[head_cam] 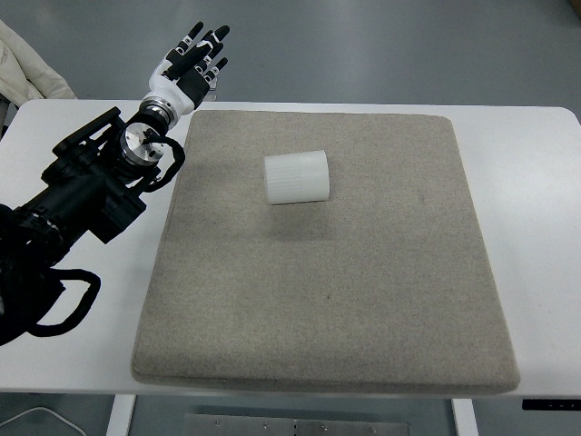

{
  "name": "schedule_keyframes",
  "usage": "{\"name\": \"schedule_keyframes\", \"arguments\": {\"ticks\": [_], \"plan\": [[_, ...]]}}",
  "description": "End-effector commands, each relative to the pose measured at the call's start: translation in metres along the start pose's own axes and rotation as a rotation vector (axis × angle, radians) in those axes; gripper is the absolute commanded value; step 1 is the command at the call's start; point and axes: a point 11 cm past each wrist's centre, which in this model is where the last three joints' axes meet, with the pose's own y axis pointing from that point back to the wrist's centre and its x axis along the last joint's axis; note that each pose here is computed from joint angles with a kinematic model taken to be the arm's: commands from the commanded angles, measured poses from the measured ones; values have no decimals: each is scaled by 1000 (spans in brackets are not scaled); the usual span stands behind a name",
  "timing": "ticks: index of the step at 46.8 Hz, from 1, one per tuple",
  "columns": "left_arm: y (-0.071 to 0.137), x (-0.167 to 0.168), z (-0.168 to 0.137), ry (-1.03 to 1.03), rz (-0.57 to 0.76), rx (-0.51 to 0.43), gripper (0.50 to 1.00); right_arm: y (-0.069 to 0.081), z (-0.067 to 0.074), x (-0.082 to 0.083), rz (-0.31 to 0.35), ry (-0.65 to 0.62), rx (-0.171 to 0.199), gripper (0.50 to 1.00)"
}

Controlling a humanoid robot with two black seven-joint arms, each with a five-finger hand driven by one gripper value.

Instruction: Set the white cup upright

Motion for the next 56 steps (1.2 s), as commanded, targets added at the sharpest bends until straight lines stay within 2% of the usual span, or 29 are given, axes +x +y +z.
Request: {"name": "schedule_keyframes", "arguments": {"ticks": [1, 15, 22, 29, 44, 50, 56], "plan": [[0, 0, 0, 0, 0, 0, 996, 0, 0, 0, 0, 0, 0, 930], [0, -4, 4, 29, -21, -10, 996, 0, 0, 0, 0, 0, 0, 930], [0, 4, 22, -3, -11, -33, 996, 0, 0, 0, 0, 0, 0, 930], [0, 0, 22, -34, -60, -29, 994, 0, 0, 0, 0, 0, 0, 930], [-7, -46, 27, -443, -212, 23, 992, 0, 0, 0, 0, 0, 0, 930], [-2, -71, 4, -643, -356, 116, 994, 0, 0, 0, 0, 0, 0, 930], [6, -80, -11, -753, -422, 199, 990, 0, 0, 0, 0, 0, 0, 930]]}}
